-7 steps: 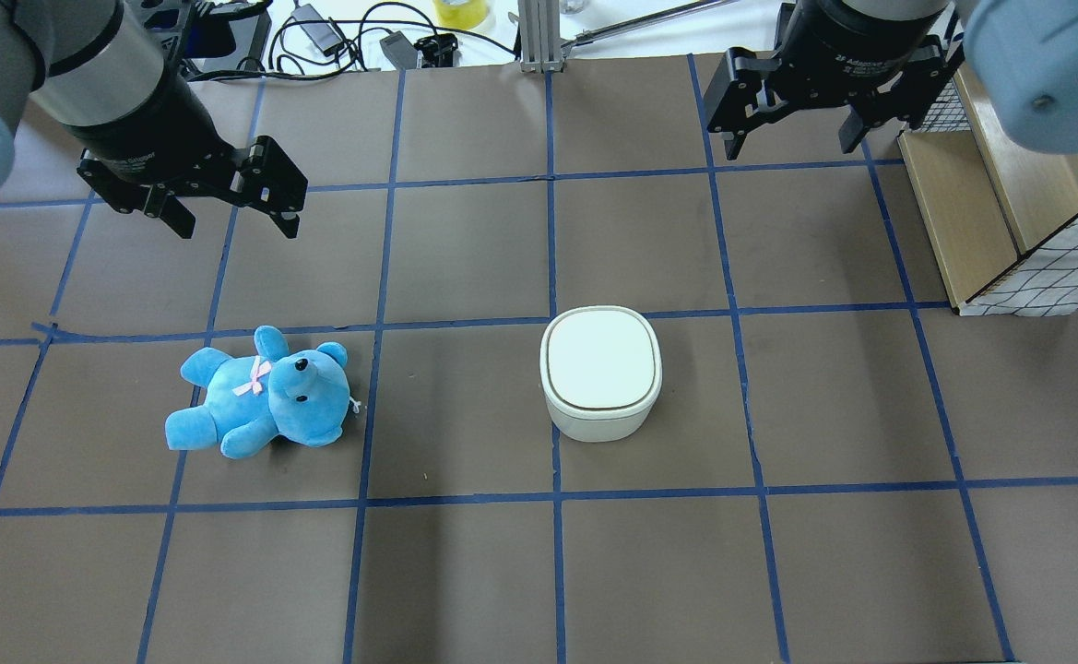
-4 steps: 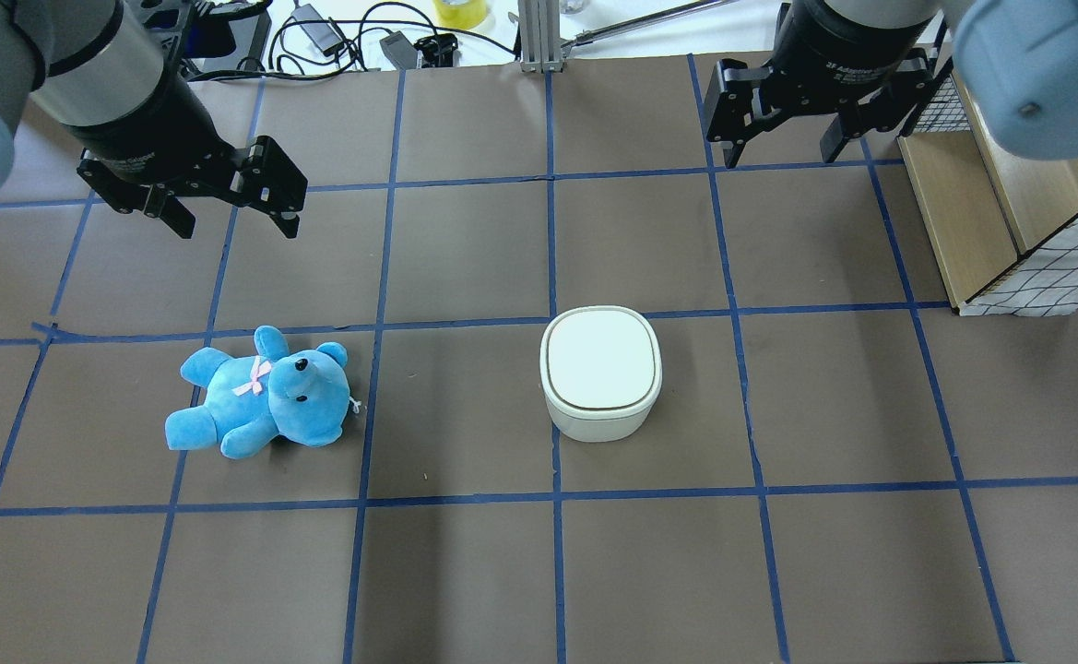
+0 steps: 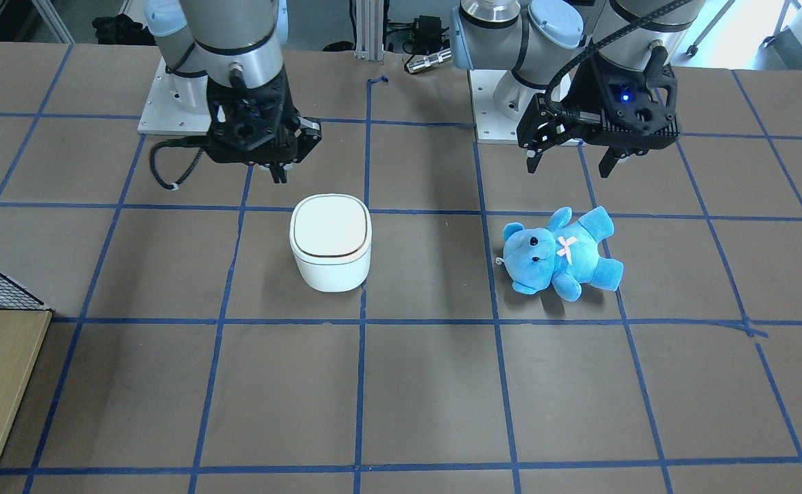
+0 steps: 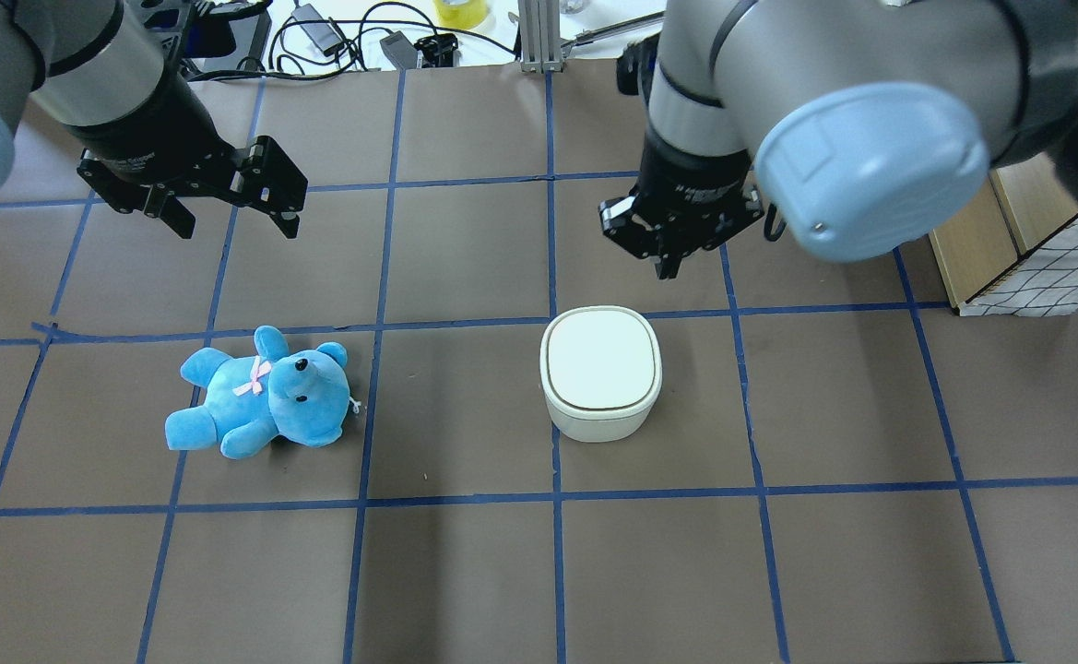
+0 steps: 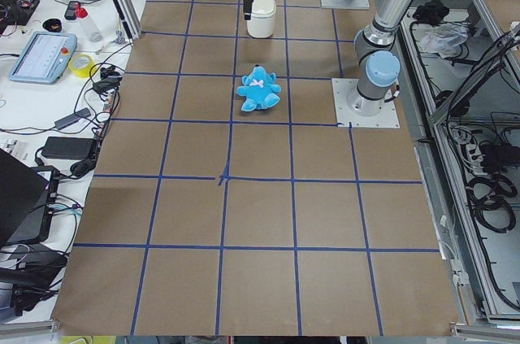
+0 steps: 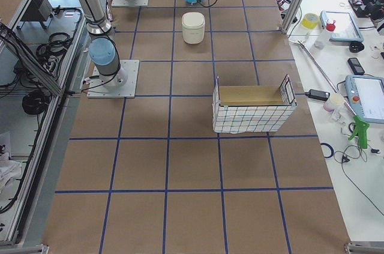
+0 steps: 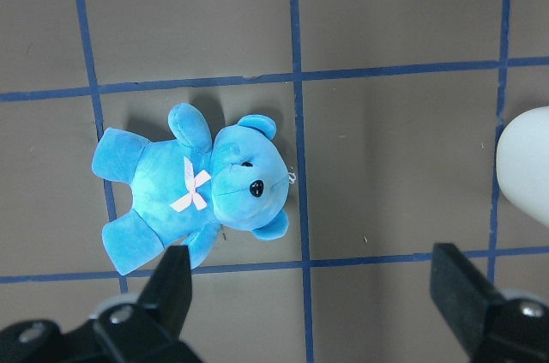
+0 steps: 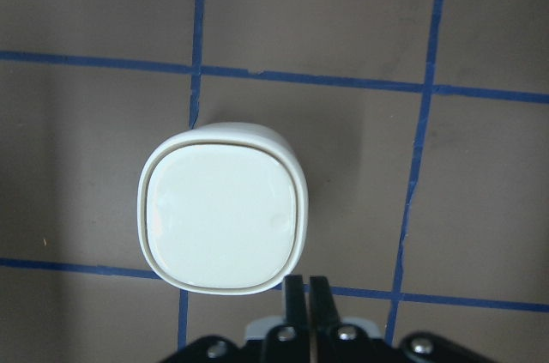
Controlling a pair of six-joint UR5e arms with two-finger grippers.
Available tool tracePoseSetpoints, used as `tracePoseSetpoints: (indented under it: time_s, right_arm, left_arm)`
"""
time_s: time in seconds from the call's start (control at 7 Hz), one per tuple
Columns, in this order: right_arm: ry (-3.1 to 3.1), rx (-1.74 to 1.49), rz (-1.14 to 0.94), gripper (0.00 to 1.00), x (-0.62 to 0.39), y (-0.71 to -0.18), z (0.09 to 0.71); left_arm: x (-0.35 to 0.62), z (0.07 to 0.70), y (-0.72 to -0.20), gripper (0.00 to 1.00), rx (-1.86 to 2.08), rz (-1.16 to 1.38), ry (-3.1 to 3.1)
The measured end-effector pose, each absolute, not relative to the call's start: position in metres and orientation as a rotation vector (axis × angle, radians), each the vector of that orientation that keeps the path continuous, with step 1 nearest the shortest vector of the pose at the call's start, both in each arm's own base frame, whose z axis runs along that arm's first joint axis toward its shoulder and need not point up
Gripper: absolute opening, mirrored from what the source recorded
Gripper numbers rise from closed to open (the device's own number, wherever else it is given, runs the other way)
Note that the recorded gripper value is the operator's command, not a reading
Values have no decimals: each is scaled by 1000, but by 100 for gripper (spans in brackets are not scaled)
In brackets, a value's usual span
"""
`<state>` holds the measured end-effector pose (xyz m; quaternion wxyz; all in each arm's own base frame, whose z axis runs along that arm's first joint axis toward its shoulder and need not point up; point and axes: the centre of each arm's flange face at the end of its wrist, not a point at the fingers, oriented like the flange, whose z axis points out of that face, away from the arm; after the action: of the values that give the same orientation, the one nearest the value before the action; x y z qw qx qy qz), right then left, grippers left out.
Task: Open trash can with right arm
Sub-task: 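Move the right gripper down toward the white trash can's lid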
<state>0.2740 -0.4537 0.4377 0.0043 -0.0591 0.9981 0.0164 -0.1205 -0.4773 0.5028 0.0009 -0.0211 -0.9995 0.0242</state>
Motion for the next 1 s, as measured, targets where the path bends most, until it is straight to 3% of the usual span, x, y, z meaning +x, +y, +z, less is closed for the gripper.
tracePoseSetpoints:
  time_s: [0.43, 0.86, 1.0]
  right_arm:
    - [3110, -228, 47, 0, 288, -424, 337]
    - [3109, -232, 52, 0, 287, -419, 309]
    - [3111, -235, 65, 21, 288, -422, 304]
  left_arm:
    - [-121, 503, -477, 100, -66, 76, -3138]
    - [-121, 503, -477, 100, -66, 76, -3138]
    - [-121, 503, -477, 100, -66, 76, -3138]
